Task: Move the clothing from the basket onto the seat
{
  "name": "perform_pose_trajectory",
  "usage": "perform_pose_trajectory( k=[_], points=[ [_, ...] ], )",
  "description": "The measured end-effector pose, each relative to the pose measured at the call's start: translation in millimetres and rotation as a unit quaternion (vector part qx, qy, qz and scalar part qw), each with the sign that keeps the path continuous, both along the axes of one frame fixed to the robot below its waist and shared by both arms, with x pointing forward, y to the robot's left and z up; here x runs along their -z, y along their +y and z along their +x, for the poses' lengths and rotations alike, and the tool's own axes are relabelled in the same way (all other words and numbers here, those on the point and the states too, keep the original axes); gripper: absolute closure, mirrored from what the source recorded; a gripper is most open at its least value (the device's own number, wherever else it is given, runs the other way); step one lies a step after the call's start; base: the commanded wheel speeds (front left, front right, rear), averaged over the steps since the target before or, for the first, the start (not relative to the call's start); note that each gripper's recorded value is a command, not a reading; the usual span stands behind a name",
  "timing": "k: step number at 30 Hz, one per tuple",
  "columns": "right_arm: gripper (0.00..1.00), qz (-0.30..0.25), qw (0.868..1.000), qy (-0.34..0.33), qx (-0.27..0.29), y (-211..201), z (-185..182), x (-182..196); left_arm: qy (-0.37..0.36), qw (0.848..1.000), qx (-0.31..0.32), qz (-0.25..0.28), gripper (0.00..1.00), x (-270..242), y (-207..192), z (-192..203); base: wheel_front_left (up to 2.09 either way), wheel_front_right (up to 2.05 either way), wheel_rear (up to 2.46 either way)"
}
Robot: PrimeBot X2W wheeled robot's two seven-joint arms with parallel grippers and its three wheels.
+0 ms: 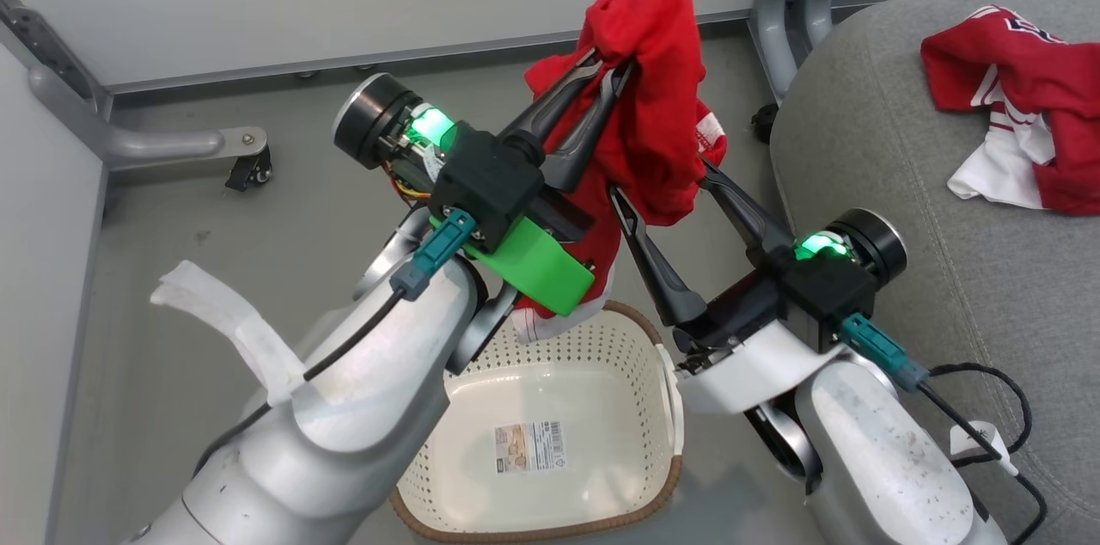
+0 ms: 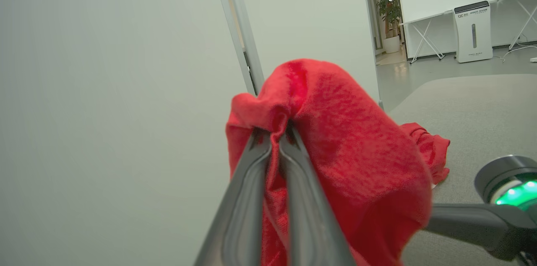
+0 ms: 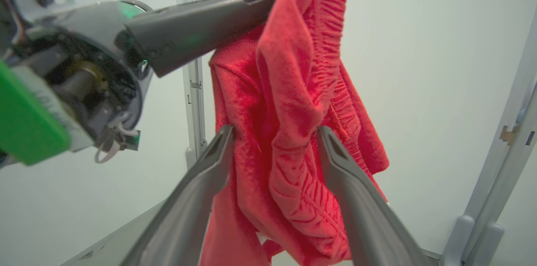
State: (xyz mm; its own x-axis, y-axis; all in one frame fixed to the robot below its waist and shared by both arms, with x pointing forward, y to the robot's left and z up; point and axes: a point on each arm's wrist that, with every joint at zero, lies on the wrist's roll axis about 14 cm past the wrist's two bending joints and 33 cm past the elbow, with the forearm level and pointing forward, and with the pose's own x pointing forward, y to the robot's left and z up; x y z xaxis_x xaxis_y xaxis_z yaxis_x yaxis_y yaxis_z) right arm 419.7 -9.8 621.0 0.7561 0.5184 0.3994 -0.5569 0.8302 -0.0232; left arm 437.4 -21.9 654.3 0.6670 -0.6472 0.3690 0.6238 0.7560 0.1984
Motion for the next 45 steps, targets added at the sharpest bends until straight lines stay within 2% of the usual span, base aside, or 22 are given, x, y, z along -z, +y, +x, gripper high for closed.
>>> perform_pose_trajectory(
  k=[11,12,13,27,28,29,45],
  points=[
    [0.00,-0.003,0.999,0.050,-0.016,12,23,28,0.009,1.000,0.030,-0.006,1.00,7,-17,-7,0.00,0.00,0.00],
    [0.63,-0.004,0.998,0.057,-0.020,14,23,32,0.010,0.999,0.031,-0.007,1.00,7,-18,-7,0.00,0.00,0.00],
    [1.00,-0.003,0.998,0.065,-0.022,15,23,36,0.011,0.999,0.032,-0.007,1.00,8,-19,-8,0.00,0.00,0.00],
    [1.00,0.000,0.997,0.081,-0.012,7,20,46,0.038,0.999,0.028,-0.004,1.00,24,-19,-5,0.00,0.00,0.00],
    [1.00,0.000,0.997,0.081,-0.012,7,20,45,0.038,0.999,0.028,-0.004,0.39,24,-19,-5,0.00,0.00,0.00],
    [1.00,0.001,0.997,0.081,-0.011,7,20,45,0.038,0.999,0.027,-0.003,0.00,25,-19,-5,0.00,0.00,0.00],
    [1.00,0.008,0.997,0.080,0.012,-8,22,42,0.048,0.998,0.030,0.004,0.00,34,-20,-11,0.00,0.00,0.00]
  ],
)
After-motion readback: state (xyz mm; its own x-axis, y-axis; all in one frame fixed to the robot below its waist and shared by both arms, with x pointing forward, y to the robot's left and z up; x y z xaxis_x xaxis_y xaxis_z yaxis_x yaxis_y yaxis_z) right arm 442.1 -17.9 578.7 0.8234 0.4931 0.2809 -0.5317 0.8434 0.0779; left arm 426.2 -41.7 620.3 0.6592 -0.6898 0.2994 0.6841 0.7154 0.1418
